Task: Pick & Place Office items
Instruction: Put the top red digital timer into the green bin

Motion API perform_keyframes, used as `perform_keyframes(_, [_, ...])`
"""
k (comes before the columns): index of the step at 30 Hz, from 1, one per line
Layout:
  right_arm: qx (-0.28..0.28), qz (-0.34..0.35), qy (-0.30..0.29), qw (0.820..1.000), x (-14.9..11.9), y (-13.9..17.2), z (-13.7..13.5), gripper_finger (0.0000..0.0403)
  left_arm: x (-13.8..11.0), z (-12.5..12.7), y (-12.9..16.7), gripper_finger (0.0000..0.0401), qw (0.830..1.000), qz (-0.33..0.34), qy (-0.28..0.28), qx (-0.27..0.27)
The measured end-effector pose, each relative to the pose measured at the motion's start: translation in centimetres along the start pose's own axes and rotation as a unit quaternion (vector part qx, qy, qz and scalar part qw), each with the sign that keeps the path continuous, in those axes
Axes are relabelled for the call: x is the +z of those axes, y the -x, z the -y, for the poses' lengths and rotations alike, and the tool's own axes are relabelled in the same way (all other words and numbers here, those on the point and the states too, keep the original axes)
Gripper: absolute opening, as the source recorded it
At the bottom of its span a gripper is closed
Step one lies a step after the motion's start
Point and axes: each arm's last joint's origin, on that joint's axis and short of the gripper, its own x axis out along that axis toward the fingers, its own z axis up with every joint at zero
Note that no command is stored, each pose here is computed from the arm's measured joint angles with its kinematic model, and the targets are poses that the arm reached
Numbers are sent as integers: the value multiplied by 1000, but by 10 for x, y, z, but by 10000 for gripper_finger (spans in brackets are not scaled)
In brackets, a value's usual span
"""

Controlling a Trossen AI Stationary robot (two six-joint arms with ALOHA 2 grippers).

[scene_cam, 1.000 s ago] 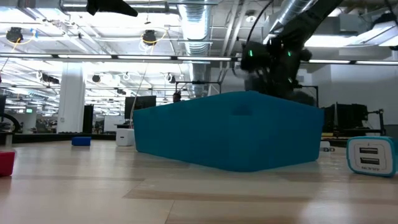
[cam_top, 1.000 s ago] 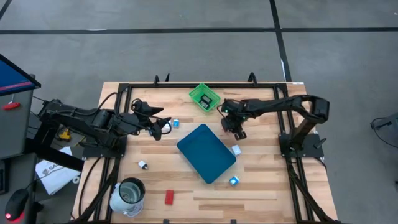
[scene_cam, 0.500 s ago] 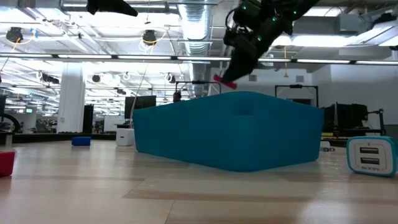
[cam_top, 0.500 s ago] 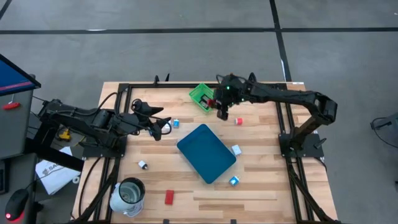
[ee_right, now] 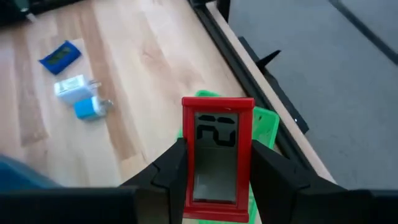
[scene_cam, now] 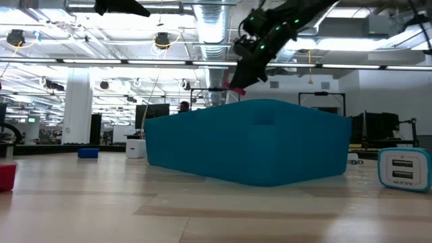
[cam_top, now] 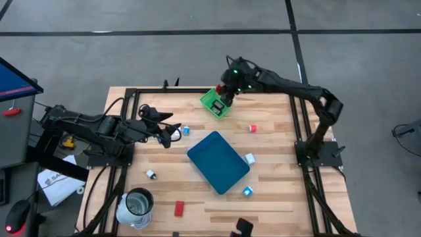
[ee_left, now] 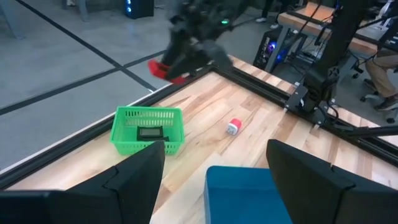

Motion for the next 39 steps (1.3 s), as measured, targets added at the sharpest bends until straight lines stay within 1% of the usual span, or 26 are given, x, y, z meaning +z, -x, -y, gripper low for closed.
perform_keyframes(5, [7, -37, -15, 999, 15, -26, 12, 133, 0, 0, 0, 278, 1000, 2, 3, -1])
perform_keyframes(9, [8, -79, -35, 996, 22, -52, 23, 133, 0, 0, 0, 278, 1000, 2, 4, -1])
perform_keyframes(11, [17, -98, -53, 994, 22, -66, 28, 133, 0, 0, 0, 278, 1000, 2, 8, -1])
perform_keyframes(16, [48, -142, -98, 984, 9, -99, 37, 133, 0, 0, 0, 278, 1000, 1, 11, -2])
perform_keyframes(21, [48, -179, -107, 977, -7, -120, 39, 133, 0, 0, 0, 278, 1000, 0, 13, -3])
perform_keyframes(25, [31, -195, -104, 975, -13, -127, 40, 133, 0, 0, 0, 278, 1000, -1, 11, -2])
perform_keyframes(29, [11, -184, -99, 978, -13, -128, 40, 133, 0, 0, 0, 278, 1000, -2, 10, -2])
perform_keyframes(39, [11, -212, -105, 972, -28, -133, 40, 133, 0, 0, 0, 278, 1000, -2, 10, -1])
